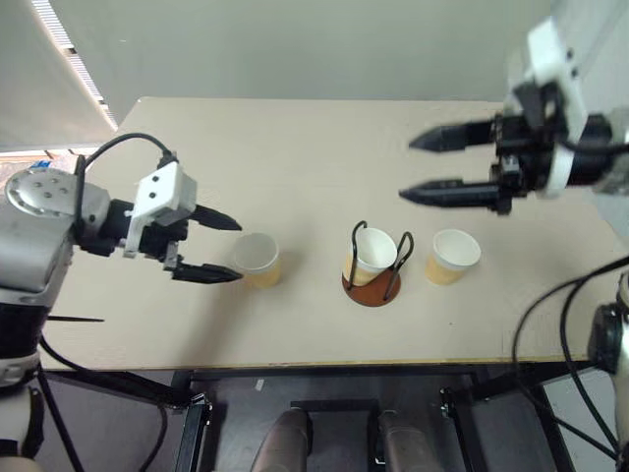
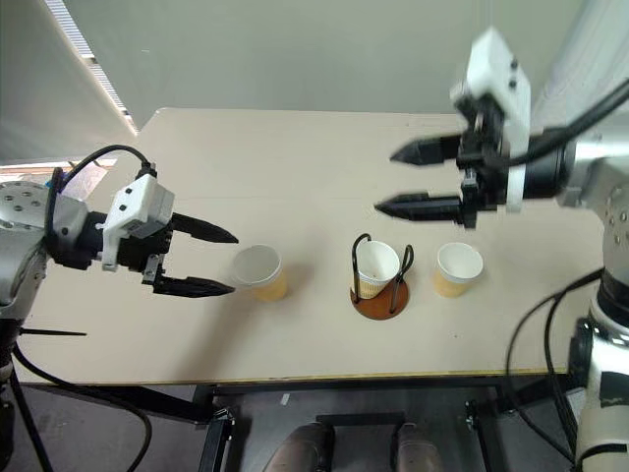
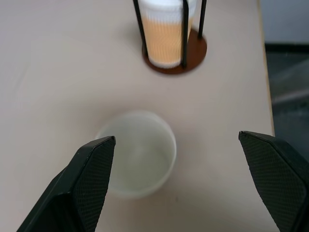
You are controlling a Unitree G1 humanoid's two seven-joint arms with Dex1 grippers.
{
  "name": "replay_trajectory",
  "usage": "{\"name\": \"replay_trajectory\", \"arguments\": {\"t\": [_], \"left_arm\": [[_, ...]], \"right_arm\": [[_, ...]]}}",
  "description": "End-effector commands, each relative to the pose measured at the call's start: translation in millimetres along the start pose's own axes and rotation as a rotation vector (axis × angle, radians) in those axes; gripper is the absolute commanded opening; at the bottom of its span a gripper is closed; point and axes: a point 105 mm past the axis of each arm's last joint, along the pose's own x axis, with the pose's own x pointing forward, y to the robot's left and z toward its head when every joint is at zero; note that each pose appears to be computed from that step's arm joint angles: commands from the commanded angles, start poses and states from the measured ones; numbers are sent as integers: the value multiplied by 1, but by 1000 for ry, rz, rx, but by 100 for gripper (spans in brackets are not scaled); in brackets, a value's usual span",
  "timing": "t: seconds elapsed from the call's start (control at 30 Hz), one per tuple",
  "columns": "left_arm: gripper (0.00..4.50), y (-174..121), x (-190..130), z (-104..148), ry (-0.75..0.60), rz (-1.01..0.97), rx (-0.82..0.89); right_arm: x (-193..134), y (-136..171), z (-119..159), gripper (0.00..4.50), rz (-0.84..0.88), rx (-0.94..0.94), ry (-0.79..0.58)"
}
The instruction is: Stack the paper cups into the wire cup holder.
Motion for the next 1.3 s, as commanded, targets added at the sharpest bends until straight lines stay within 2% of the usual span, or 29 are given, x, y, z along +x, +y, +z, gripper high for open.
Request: {"name": "replay_trajectory", "arguments": {"t": [0.03, 0.33, 0.63, 0.73, 1.1, 1.3], "left_arm": [[450, 0, 3, -11, 84, -15, 72], [450, 6, 25, -34, 167, -40, 154], [450, 12, 37, -36, 163, -20, 203], [387, 15, 39, -31, 141, -8, 215], [2, 6, 38, -25, 125, -94, 211], [2, 0, 37, -25, 123, -133, 193]], "right_arm": [[-2, 15, 4, 363, 36, -85, 17], [-5, 25, -4, 363, 75, -94, 55], [-6, 24, -3, 363, 57, -78, 44], [-7, 23, -3, 367, 53, -78, 46], [-8, 22, -5, 367, 44, -82, 52], [-8, 18, -7, 367, 25, -88, 55]]}}
